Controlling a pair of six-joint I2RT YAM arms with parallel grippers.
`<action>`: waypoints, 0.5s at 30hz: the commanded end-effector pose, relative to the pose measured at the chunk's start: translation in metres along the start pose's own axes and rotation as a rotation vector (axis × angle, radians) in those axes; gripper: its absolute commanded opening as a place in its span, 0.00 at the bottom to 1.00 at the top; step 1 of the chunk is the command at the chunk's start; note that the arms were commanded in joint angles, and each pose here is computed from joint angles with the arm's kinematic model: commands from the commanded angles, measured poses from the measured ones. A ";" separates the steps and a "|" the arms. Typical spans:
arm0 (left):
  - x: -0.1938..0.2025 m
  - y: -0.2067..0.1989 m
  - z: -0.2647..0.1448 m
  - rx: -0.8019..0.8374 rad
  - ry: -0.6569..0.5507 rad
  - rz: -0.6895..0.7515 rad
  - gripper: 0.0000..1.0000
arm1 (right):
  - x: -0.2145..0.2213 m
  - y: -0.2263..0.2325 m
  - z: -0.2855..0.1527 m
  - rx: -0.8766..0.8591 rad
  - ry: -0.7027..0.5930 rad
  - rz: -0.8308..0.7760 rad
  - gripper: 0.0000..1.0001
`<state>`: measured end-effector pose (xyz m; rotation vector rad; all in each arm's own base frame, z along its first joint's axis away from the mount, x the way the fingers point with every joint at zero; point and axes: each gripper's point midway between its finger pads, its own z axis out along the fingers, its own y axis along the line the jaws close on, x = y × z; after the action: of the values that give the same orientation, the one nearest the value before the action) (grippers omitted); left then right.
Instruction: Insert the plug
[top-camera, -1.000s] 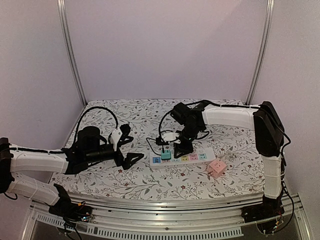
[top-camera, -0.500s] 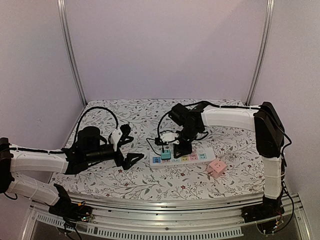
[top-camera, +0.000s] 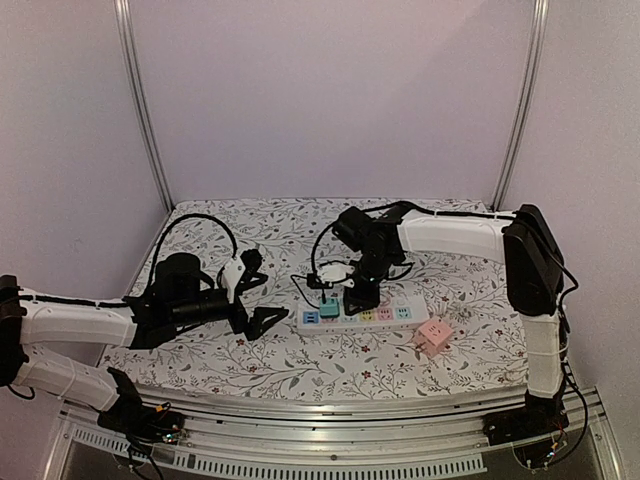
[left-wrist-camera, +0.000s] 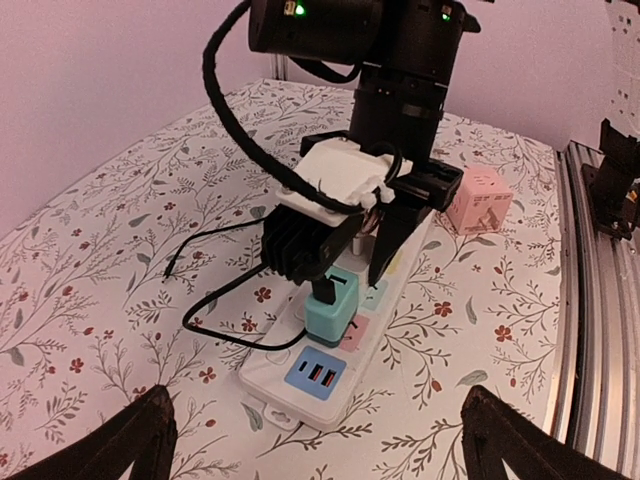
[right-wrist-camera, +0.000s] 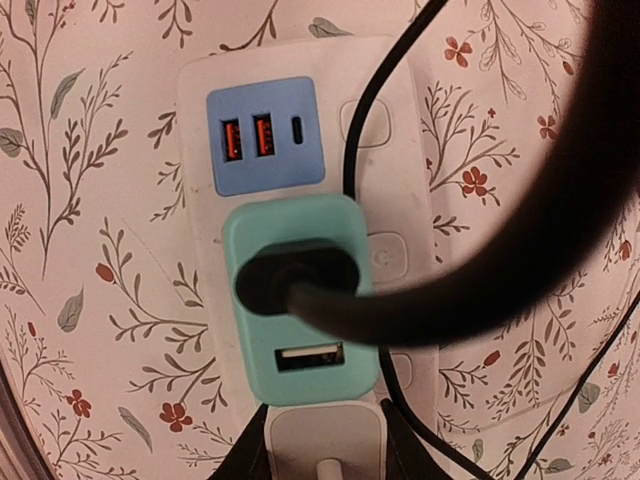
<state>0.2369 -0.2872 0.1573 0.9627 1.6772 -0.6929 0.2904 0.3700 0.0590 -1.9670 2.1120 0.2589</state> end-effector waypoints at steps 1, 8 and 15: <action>0.005 -0.010 -0.001 0.026 0.000 0.011 0.99 | 0.008 0.003 0.023 -0.003 0.047 0.055 0.36; 0.004 -0.011 -0.002 0.029 -0.003 0.024 0.99 | -0.017 0.001 -0.003 0.016 -0.058 0.057 0.51; 0.003 -0.012 -0.002 0.032 -0.003 0.033 1.00 | -0.029 -0.001 -0.027 0.066 -0.105 0.044 0.59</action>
<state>0.2325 -0.2882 0.1539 0.9816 1.6750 -0.6940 0.2920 0.3835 0.0629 -1.8767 2.1352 0.2820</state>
